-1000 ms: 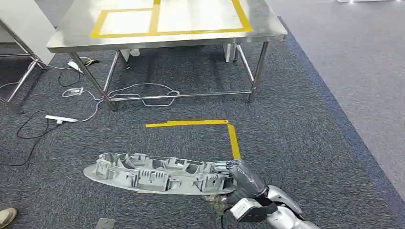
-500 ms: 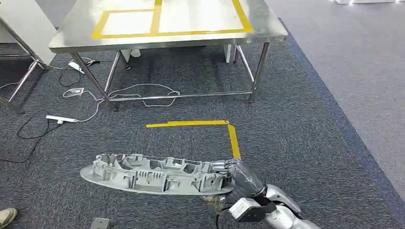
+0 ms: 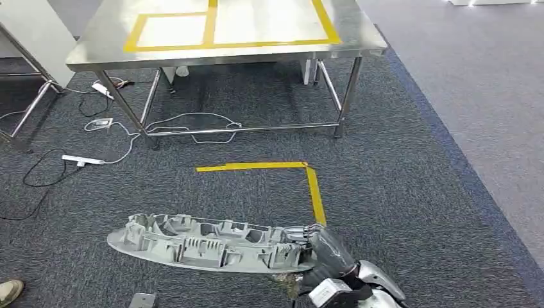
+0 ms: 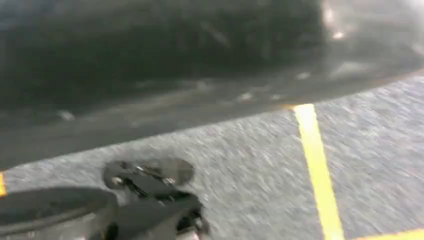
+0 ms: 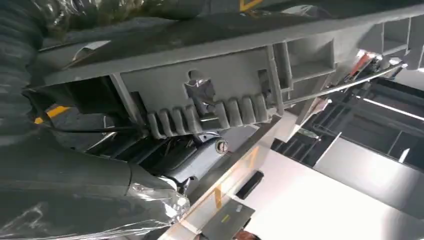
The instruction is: Take the parts from the cabinet and place them on the table.
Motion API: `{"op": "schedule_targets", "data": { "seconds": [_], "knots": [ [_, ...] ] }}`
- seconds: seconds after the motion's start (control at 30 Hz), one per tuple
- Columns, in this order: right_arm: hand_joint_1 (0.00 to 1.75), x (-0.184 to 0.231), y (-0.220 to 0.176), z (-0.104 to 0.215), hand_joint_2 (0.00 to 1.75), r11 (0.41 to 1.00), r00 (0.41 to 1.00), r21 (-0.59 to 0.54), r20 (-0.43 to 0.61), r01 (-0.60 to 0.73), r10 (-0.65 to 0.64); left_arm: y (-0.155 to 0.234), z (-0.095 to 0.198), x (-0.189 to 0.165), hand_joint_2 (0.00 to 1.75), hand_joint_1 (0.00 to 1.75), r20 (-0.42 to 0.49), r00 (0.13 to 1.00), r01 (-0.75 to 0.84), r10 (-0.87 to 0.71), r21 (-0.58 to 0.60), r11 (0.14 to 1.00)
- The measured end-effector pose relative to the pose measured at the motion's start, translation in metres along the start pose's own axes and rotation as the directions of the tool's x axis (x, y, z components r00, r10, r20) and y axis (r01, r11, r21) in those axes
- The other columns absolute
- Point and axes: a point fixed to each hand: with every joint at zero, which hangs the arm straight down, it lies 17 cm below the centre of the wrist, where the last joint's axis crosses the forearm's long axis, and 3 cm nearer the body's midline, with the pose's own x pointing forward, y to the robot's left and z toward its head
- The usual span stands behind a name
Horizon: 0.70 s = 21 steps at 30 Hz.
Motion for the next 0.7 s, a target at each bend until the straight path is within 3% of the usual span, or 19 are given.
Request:
{"op": "schedule_targets", "data": {
  "seconds": [0.23, 0.7],
  "knots": [
    [1.64, 0.002, 0.001, -0.001, 1.75, 1.0, 1.0, 0.01, 0.009, 0.006, -0.006, -0.025, 0.007, 0.005, 0.0, 0.0, -0.004, 0.996, -0.092, 0.092, -0.152, 0.984],
    [1.64, 0.002, -0.004, -0.012, 1.75, 0.999, 0.999, 0.03, 0.028, 0.015, -0.016, -0.011, 0.007, 0.008, 0.0, 0.0, 0.001, 0.996, -0.083, 0.084, -0.149, 0.985]
  ]
}}
